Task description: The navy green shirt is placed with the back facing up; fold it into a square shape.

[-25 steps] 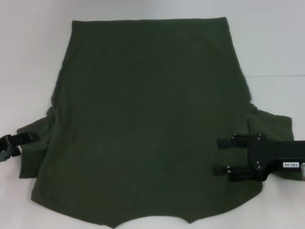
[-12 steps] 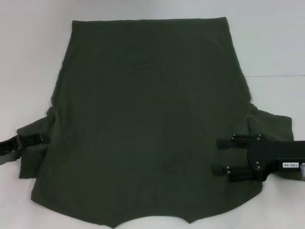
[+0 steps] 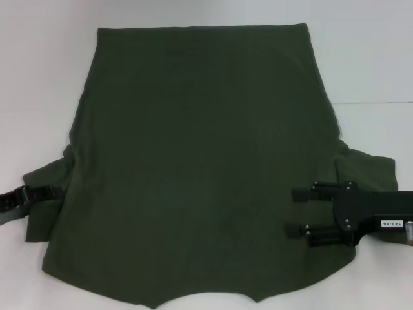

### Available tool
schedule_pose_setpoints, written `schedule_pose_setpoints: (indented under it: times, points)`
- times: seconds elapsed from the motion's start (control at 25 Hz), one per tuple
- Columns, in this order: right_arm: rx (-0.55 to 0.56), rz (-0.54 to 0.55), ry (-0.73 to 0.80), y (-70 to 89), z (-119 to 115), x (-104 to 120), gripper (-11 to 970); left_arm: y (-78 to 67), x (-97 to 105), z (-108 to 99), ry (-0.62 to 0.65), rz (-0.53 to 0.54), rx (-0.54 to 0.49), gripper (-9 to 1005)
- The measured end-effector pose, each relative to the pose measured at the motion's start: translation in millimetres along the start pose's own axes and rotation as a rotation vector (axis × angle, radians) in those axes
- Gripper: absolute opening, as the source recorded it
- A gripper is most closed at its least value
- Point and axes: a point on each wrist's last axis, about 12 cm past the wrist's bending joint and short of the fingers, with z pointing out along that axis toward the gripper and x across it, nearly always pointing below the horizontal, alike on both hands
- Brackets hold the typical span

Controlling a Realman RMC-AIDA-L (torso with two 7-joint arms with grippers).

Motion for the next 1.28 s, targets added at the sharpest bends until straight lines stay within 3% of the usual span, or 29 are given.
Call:
schedule_pose_setpoints:
  times: [0.08,0.52,0.84,1.08,1.28]
  points:
    - [-0.002,-0.001,0.001,0.2,0.7,-0.1,882,0.1,-0.1,-0.1,-0.001,0.001,-0.001,804]
    - [-0.005,0.000,0.001,0.8,2.4,0.1,883,-0.4,-1.3,0.5,-0.004,0.004,-0.003,324]
    - [-0.007,0.001,0.001,1.2,3.1,0.3,884,2.4,-0.9,0.6,0.006,-0.003,-0.034,318]
    - [-0.008,0.000,0.002,1.3,3.2,0.5,883,2.5,-1.6,-0.2,0.005,-0.003,-0.033,224]
    - [-0.009,0.002,0.002,1.7,3.8,0.8,883,1.5,-2.3,0.3,0.009,0.004,-0.033,21]
